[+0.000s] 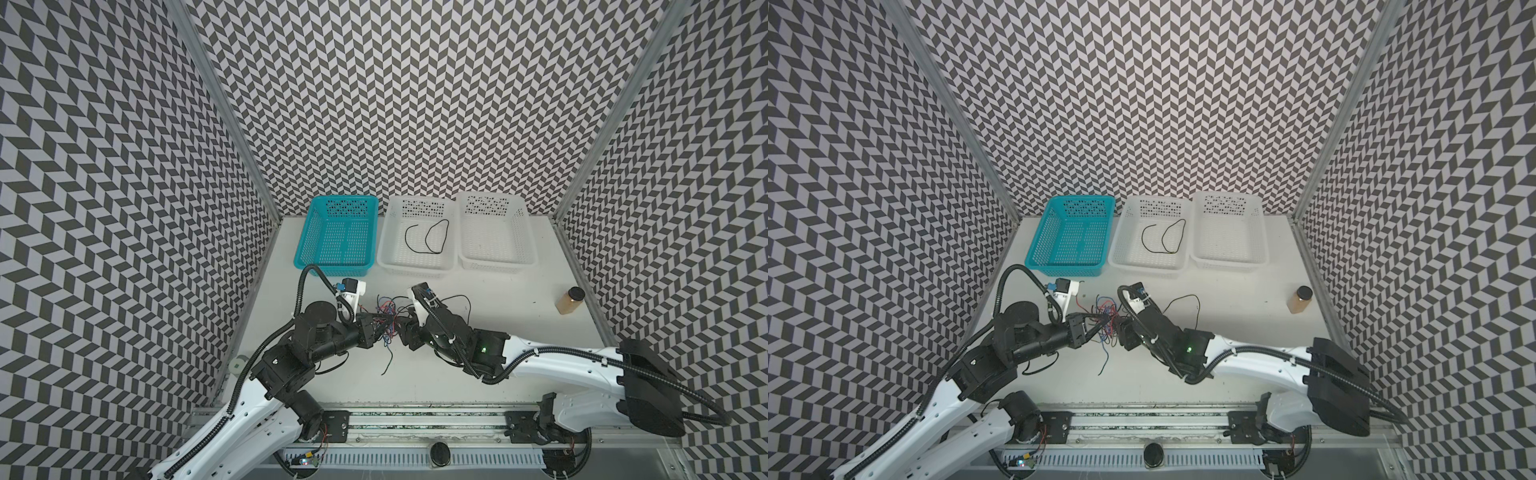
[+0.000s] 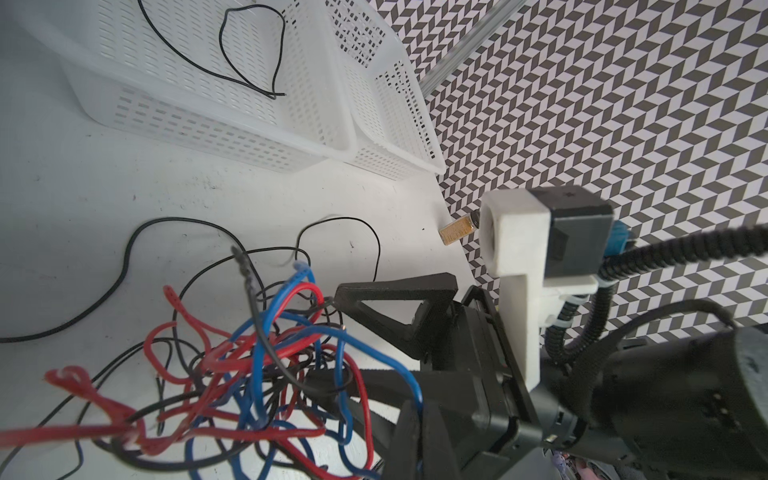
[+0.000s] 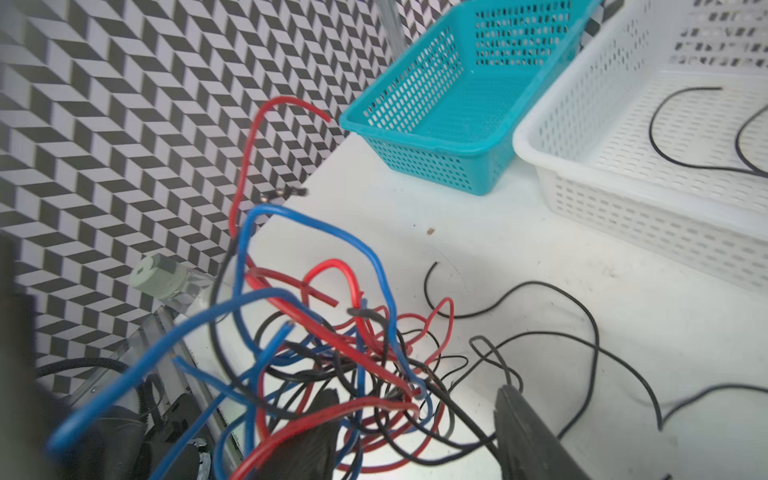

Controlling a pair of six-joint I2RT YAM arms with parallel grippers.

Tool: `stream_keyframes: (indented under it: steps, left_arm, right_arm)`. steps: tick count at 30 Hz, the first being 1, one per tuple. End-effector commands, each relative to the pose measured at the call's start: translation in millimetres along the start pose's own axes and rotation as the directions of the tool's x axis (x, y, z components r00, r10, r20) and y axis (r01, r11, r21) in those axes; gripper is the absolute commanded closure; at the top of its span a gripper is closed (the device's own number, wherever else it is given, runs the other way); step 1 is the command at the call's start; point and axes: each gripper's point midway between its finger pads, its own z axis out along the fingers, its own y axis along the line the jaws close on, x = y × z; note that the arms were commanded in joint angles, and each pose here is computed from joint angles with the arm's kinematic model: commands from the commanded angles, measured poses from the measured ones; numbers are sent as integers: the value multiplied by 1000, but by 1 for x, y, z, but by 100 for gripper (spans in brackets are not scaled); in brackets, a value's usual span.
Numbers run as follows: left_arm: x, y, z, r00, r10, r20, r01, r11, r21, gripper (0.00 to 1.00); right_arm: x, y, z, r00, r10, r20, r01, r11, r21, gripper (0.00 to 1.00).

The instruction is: Untangle the cables

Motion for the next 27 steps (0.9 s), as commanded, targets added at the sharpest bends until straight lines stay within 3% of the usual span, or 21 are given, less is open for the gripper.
stream_keyframes:
  steps: [1, 6, 10, 12, 21, 24, 27]
  left_arm:
    - [-2, -15, -1, 1000, 11, 10, -12, 998, 68, 100]
    - [-1, -12, -1, 1000, 16, 8, -17, 998, 58, 100]
    - [-2, -10, -1, 1000, 22, 12, -23, 999, 42, 100]
    - [-3, -8, -4, 999, 35, 21, -35, 999, 24, 100]
    - [-11, 30, -25, 998, 48, 50, -35, 971, -235, 100]
    - [-13, 46, -29, 999, 18, 48, -2, 950, -313, 100]
    - [-17, 62, -34, 998, -32, 51, 49, 928, -370, 100]
  right_arm:
    - [-45, 31, -8, 966, -54, 251, 91, 986, -141, 41]
    - [-47, 47, -16, 938, -79, 336, 166, 956, -240, 46]
    - [-44, 45, -21, 934, -80, 347, 173, 953, -247, 70]
    - [-44, 39, -26, 935, -82, 346, 169, 959, -229, 76]
    - [-46, -3, -70, 945, -112, 308, 145, 986, -86, 92]
    - [-44, -13, -84, 951, -139, 276, 160, 985, -56, 99]
    - [-40, -25, -96, 956, -150, 252, 163, 986, -32, 100]
